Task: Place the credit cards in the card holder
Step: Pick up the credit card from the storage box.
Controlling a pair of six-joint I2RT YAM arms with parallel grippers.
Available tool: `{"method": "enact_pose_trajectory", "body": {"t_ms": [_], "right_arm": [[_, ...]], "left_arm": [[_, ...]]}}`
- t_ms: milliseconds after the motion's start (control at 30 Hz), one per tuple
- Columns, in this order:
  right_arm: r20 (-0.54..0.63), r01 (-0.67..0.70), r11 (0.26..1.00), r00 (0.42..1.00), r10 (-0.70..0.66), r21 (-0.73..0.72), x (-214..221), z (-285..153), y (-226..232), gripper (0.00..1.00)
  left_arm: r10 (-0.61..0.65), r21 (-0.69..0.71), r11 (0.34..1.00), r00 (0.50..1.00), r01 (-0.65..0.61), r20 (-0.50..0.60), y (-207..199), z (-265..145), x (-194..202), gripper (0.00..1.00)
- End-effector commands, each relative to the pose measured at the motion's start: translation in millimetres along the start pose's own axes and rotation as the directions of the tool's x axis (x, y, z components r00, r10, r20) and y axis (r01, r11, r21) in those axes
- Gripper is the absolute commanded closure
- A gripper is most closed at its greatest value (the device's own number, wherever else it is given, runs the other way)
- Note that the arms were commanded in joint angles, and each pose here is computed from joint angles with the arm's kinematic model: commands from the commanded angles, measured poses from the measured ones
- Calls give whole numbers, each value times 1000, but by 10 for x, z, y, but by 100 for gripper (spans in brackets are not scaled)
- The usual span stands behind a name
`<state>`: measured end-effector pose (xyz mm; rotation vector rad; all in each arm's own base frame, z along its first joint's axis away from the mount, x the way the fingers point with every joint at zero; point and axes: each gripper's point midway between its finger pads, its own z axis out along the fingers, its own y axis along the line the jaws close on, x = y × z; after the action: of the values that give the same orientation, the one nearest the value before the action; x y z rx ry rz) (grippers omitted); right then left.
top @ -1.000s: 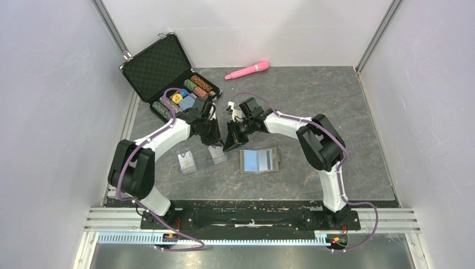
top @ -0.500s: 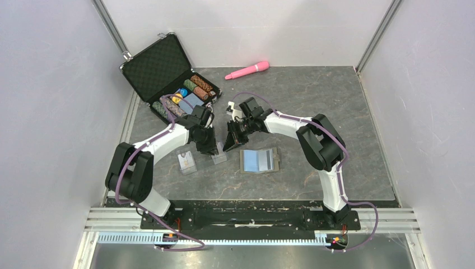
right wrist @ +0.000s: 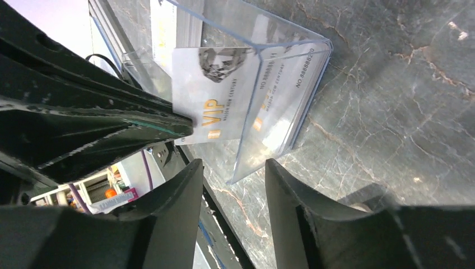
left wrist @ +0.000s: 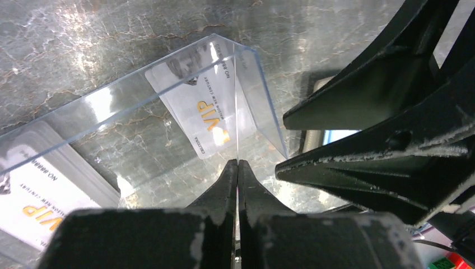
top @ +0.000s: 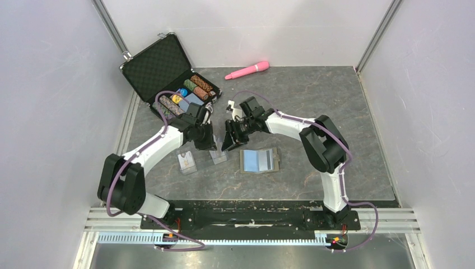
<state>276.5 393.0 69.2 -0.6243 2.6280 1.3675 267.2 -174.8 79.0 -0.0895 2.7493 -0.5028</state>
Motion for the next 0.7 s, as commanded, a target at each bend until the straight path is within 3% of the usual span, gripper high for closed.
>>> {"method": "enact_pose_trajectory", "body": {"t_ms": [0, 200, 333, 500, 667], "right_arm": [[151, 104, 995, 983, -101, -11, -323, -406, 282, 47], [283, 130, 989, 953, -106, -68, -429, -868, 397, 28], [374, 133, 976, 925, -60, -171, -381, -1221, 482, 23], [426, 168, 951, 904, -43, -260, -253, -1570, 563, 24], [437, 221, 928, 896, -72, -299, -172, -1676, 701, 36]], "left_arm": [[48, 63, 996, 991, -56, 128, -210, -404, -264, 98], [67, 206, 972, 977, -109, 204, -496, -740, -328, 98], [86, 403, 899, 971, -172, 223, -868, -909, -324, 98], [69, 669, 711, 968, -218, 242, -1360, -1157, -300, 98], [54, 781, 587, 973, -215, 227, -1574, -1288, -295, 98]]}}
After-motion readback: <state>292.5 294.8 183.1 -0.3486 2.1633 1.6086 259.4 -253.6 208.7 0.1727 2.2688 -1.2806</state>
